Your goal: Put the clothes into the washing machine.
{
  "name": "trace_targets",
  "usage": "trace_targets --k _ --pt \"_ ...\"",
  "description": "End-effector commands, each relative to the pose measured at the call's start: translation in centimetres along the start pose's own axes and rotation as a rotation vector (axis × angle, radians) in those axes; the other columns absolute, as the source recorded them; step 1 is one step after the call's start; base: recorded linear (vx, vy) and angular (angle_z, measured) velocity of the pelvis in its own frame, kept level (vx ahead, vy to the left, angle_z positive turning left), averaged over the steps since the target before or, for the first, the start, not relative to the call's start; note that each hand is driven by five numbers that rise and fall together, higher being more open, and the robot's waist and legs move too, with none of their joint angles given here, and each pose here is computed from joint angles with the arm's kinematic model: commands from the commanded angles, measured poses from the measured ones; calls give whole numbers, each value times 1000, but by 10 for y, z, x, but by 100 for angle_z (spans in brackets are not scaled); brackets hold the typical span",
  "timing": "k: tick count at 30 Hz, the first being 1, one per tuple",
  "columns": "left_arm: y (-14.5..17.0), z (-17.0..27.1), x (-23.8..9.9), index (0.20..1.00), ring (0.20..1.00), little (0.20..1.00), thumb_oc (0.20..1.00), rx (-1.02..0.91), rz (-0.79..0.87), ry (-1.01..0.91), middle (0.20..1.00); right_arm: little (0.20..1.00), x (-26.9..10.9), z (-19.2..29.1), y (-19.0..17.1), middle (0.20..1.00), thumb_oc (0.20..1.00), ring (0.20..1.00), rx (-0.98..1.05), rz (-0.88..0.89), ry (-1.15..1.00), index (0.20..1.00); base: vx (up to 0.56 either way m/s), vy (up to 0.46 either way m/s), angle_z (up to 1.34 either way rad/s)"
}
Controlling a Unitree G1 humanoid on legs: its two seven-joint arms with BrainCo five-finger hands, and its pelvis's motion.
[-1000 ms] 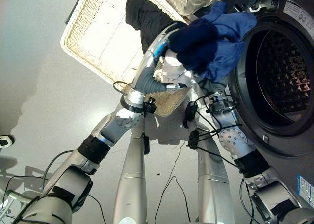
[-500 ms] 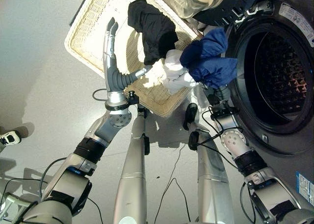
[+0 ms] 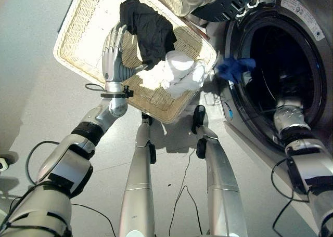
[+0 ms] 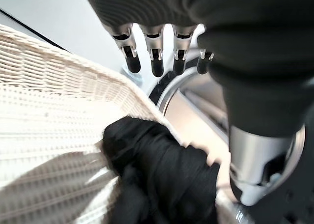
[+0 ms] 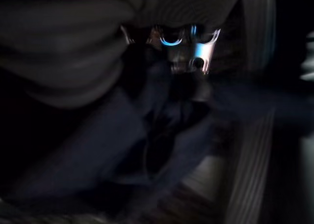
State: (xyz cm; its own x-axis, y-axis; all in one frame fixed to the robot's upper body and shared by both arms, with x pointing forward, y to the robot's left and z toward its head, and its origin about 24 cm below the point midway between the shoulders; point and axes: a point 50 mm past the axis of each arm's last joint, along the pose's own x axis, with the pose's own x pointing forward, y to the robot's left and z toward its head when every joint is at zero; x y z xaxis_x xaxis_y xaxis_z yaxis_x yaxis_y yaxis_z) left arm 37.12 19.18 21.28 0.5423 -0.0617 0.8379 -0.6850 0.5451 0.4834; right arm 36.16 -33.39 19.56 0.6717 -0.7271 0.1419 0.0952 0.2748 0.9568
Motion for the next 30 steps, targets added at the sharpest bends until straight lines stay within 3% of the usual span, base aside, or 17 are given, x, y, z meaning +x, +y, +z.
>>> trace_targets --k 1,9,10,11,12,13,16,19,20,21,23,26,30 --pt "17 -13 7 1000 1000 1000 1000 57 84 27 1000 200 17 108 16 200 200 200 37 -59 -455 200 -15 -3 -5" --pt "40 -27 26 1000 1000 1000 1000 153 95 20 1000 200 14 177 45 200 200 200 -67 -198 -745 200 -7 15 0" --pt "43 -27 30 1000 1000 1000 1000 161 92 10 1000 241 14 181 49 241 241 241 -75 -219 -758 241 0 0 0" --pt "43 -26 31 1000 1000 1000 1000 162 92 8 1000 382 14 182 49 382 382 382 -95 -233 -759 382 0 0 0" --pt "44 -26 34 1000 1000 1000 1000 168 89 1 1000 598 16 183 49 598 598 598 -133 -246 -751 598 0 0 0" --pt "45 -24 38 1000 1000 1000 1000 175 81 -8 1000 1000 20 181 49 1000 1000 1000 -188 -249 -715 1000 0 0 0" --pt "44 -17 49 1000 1000 1000 1000 193 67 -38 1000 1000 25 168 61 1000 1000 1000 -382 -215 -659 1000 0 0 0" --pt "43 -9 60 1000 1000 1000 1000 249 35 -100 1000 1000 33 145 62 1000 1000 1000 -838 -281 -586 1000 0 0 0" --pt "41 -5 63 1000 1000 1000 1000 262 34 -117 1000 1000 34 139 65 1000 1000 1000 -959 -303 -571 1000 0 0 0" --pt "41 -5 63 1000 1000 1000 1000 262 34 -117 1000 1000 34 139 65 1000 1000 1000 -959 -303 -571 1000 0 0 0" --pt "41 5 77 1000 1000 1000 1000 316 41 -181 1000 1000 38 125 73 1000 1000 1000 -1276 -319 -544 1000 0 0 0" --pt "39 22 94 1000 1000 1000 1000 374 33 -252 1000 1000 38 104 88 1000 1000 1000 -1465 -284 -513 1000 -14 43 -3" --pt "36 35 106 1000 1000 1000 1000 427 19 -323 1000 1000 36 83 93 1000 1000 1000 -1576 -224 -482 1000 -6 35 0"
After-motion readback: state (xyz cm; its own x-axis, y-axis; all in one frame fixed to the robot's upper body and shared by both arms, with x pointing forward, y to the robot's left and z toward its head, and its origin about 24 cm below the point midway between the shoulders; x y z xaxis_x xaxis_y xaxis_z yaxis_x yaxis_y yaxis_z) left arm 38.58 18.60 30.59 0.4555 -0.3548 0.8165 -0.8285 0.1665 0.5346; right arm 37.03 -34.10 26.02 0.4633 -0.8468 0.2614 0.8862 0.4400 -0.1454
